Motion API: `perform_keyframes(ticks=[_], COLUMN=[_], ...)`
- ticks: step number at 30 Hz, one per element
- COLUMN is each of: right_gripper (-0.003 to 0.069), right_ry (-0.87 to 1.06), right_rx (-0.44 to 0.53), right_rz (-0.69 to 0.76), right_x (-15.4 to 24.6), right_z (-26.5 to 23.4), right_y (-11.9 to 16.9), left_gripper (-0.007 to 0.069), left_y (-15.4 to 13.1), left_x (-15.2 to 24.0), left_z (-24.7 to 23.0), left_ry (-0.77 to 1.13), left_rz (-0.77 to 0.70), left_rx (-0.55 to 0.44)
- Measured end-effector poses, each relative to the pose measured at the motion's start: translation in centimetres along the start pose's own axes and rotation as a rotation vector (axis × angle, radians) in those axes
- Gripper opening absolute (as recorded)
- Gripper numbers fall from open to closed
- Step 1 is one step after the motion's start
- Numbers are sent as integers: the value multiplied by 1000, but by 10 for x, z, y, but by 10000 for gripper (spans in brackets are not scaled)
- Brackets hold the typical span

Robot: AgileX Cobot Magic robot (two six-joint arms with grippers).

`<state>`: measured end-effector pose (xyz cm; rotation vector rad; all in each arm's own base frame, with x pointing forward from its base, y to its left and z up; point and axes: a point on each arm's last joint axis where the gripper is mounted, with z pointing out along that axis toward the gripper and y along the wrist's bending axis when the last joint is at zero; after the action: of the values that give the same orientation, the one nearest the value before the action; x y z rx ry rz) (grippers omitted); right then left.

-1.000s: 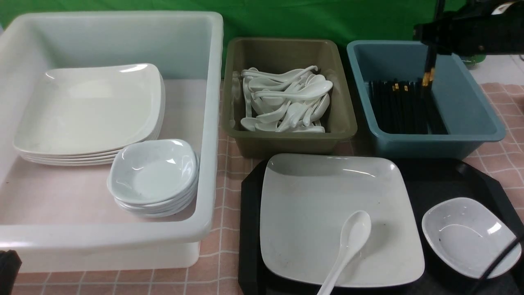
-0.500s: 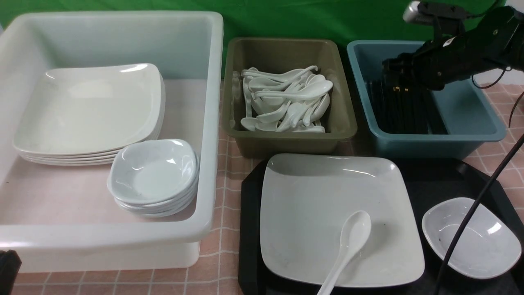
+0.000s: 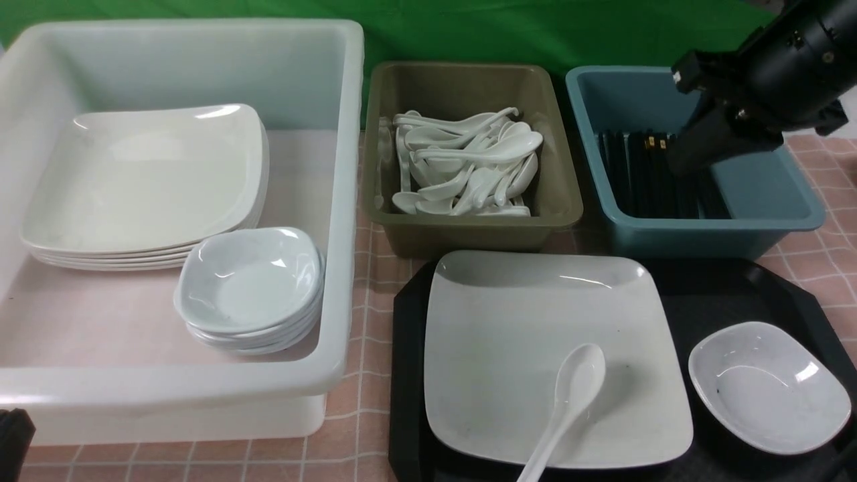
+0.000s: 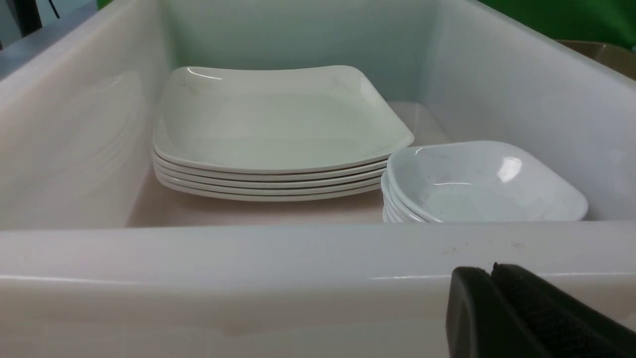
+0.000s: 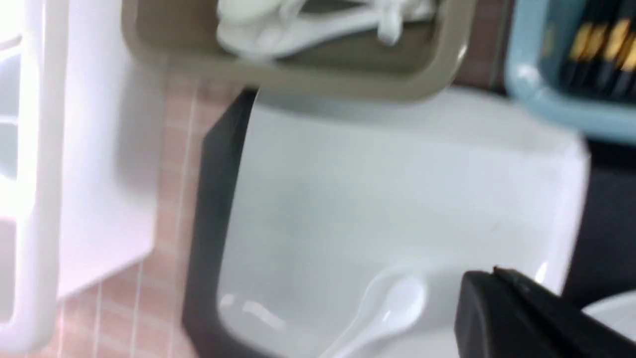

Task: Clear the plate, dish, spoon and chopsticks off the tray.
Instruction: Use the right arm to grab a soup spoon from the plate

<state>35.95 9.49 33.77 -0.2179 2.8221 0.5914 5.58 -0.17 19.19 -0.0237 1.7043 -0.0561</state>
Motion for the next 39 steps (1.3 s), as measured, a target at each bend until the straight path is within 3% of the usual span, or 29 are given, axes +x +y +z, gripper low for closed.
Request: perform_keyframes(ticks=[5, 10, 11, 12, 15, 25, 39], right_gripper=[107, 344, 407, 417, 540, 570, 569], right_ry=[187, 395, 408, 406, 339, 212, 190], right_rx=[-12, 72, 110, 115, 187, 259, 270], right_rz=[-16, -127, -170, -177, -226, -154, -142], right_x=[44, 94, 102, 102, 102, 75, 66], right_z=[40, 88, 94, 95, 103, 122, 172], right_y=[30, 57, 60, 61, 61, 28, 13], left_gripper=[20, 20, 20, 20, 20, 20, 20], left_y=[0, 0, 0, 0, 0, 0, 0], left_x=[0, 0, 0, 0, 0, 0, 0], left_z=[0, 0, 0, 0, 0, 0, 0], left_ry=[0, 0, 0, 0, 0, 0, 0], left_rz=[0, 0, 0, 0, 0, 0, 0], left_rx=[0, 0, 0, 0, 0, 0, 0])
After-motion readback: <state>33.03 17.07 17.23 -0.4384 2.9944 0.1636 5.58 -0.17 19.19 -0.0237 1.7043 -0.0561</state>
